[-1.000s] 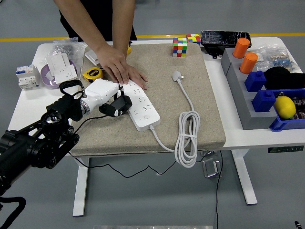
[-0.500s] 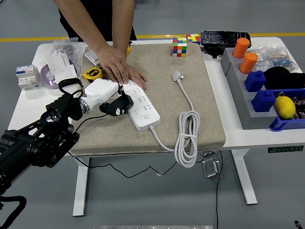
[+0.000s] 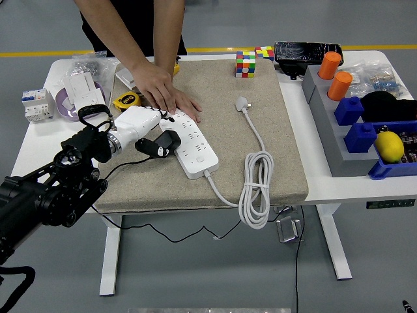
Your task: Pick up the plug,place it near the board,insert it into the board,press the button
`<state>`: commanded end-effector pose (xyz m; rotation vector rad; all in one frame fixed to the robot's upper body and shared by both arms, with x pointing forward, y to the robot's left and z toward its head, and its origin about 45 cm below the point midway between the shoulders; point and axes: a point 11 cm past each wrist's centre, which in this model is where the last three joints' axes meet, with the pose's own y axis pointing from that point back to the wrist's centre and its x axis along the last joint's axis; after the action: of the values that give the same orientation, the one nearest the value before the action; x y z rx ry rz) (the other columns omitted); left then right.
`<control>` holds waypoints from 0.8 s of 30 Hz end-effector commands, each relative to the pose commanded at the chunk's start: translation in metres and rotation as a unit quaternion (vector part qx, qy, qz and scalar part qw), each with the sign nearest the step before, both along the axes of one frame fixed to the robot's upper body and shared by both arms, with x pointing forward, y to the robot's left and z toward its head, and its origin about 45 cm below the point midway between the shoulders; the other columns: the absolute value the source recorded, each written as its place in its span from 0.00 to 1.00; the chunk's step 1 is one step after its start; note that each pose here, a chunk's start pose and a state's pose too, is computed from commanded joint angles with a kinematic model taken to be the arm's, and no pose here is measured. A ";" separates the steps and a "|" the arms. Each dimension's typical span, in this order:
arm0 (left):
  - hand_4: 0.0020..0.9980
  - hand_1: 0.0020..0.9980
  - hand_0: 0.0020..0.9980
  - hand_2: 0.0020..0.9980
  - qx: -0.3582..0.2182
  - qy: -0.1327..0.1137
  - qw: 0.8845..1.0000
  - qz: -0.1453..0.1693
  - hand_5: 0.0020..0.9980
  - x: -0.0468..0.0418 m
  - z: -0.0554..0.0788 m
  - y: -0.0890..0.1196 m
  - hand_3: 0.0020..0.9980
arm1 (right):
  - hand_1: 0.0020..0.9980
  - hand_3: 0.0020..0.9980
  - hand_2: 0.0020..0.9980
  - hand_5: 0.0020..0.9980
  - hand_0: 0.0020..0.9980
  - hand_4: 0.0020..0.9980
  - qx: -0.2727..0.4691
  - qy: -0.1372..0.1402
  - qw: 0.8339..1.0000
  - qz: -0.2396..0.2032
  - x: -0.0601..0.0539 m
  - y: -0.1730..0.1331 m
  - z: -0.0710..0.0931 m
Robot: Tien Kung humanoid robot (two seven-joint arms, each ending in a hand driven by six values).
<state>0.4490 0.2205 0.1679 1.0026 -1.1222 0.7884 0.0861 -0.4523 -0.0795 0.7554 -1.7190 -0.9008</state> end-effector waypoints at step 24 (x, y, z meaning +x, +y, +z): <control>1.00 0.98 0.91 0.94 -0.190 -0.006 0.979 0.069 1.00 -0.0072 0.036 0.016 0.90 | 0.85 0.80 0.78 1.00 0.97 1.00 0.000 0.004 1.000 -0.002 -0.006 0.001 -0.002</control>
<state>0.4418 0.2365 0.2035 0.7580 -0.8740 1.0756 0.0804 -0.4508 -0.0812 0.7479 -1.7131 -0.9054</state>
